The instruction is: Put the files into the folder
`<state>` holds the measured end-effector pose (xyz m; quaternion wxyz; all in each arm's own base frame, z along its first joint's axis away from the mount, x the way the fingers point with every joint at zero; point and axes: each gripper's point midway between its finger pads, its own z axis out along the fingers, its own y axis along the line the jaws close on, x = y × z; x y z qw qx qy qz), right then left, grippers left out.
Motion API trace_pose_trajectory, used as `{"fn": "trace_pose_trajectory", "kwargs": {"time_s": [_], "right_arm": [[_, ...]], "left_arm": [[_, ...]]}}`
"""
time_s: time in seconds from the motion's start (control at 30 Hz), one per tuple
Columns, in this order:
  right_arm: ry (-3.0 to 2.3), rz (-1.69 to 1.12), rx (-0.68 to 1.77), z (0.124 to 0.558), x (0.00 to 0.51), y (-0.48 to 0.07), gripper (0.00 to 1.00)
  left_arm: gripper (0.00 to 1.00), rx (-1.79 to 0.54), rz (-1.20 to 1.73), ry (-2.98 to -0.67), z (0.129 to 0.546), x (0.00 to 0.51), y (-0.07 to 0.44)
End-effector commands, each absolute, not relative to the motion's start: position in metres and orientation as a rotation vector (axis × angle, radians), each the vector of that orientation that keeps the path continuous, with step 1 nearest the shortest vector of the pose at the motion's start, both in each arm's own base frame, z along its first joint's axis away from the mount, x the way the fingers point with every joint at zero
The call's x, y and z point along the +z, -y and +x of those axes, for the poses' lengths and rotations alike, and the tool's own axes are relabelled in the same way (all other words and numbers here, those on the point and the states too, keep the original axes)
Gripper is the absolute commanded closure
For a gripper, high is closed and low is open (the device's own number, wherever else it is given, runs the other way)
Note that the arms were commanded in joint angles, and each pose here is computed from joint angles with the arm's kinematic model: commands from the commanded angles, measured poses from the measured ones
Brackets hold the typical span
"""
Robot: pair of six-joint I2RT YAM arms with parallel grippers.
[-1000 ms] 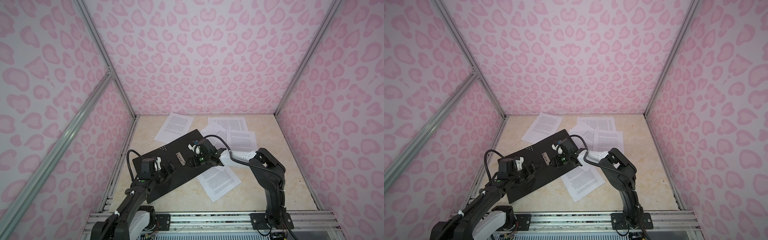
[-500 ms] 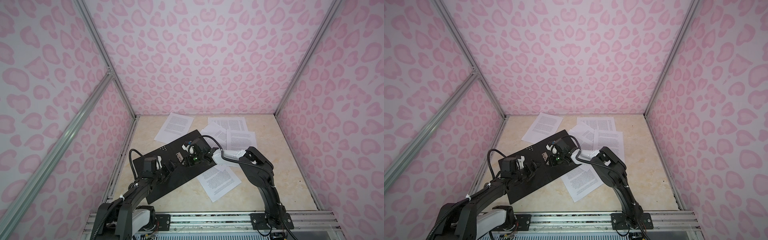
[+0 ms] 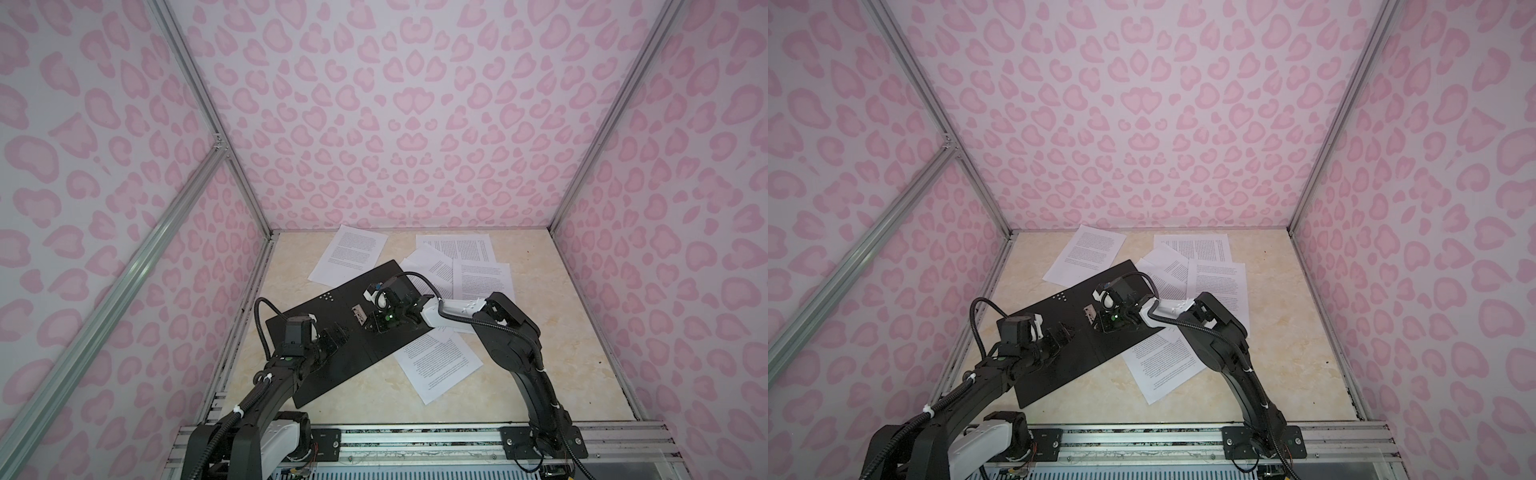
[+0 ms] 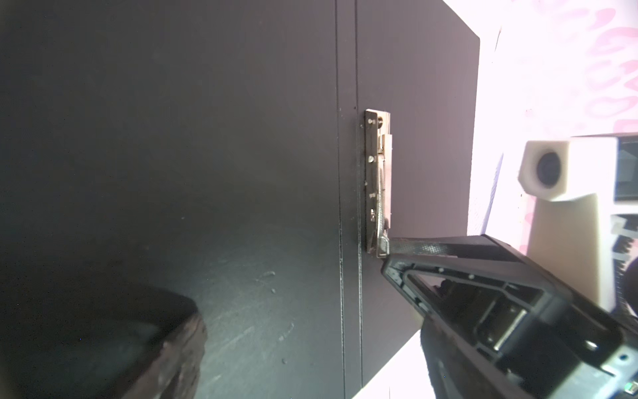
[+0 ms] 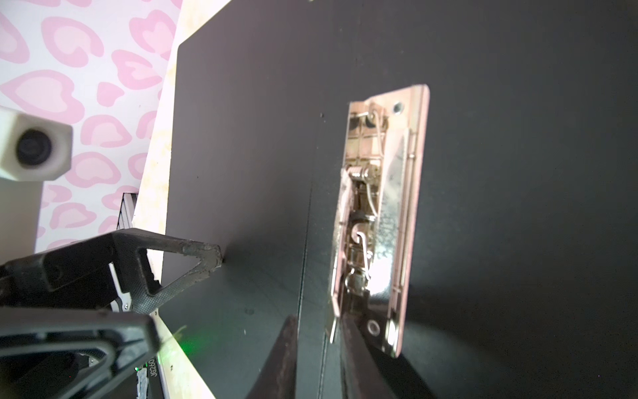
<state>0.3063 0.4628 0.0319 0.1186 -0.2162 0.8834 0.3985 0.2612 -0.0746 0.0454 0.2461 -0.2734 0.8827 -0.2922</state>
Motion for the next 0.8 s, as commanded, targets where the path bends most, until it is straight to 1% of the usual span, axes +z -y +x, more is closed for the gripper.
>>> {"fn": "trace_pose_trajectory", "kwargs": {"time_s": [0.0,0.2,0.53,0.6,0.77], "right_arm": [[-2.592,-0.624,1.175,0.307,0.028,-0.464,0.8],[-2.599,-0.61,1.168,0.309,0.026,-0.461,0.87],[-2.615,-0.591,1.163,0.312,0.018,-0.458,0.96],[-2.623,-0.586,1.152,0.313,0.015,-0.455,1.0],[-2.653,-0.563,1.108,0.314,-0.002,-0.442,1.0]], "left_arm": [[0.02,-0.748,-0.764,-2.437,0.257,0.039,0.07],[0.02,-0.734,-0.77,-2.435,0.257,0.039,0.068],[0.02,-0.704,-0.777,-2.444,0.256,0.036,0.065],[0.02,-0.697,-0.779,-2.447,0.256,0.035,0.064],[0.02,-0.682,-0.784,-2.453,0.256,0.033,0.062]]}}
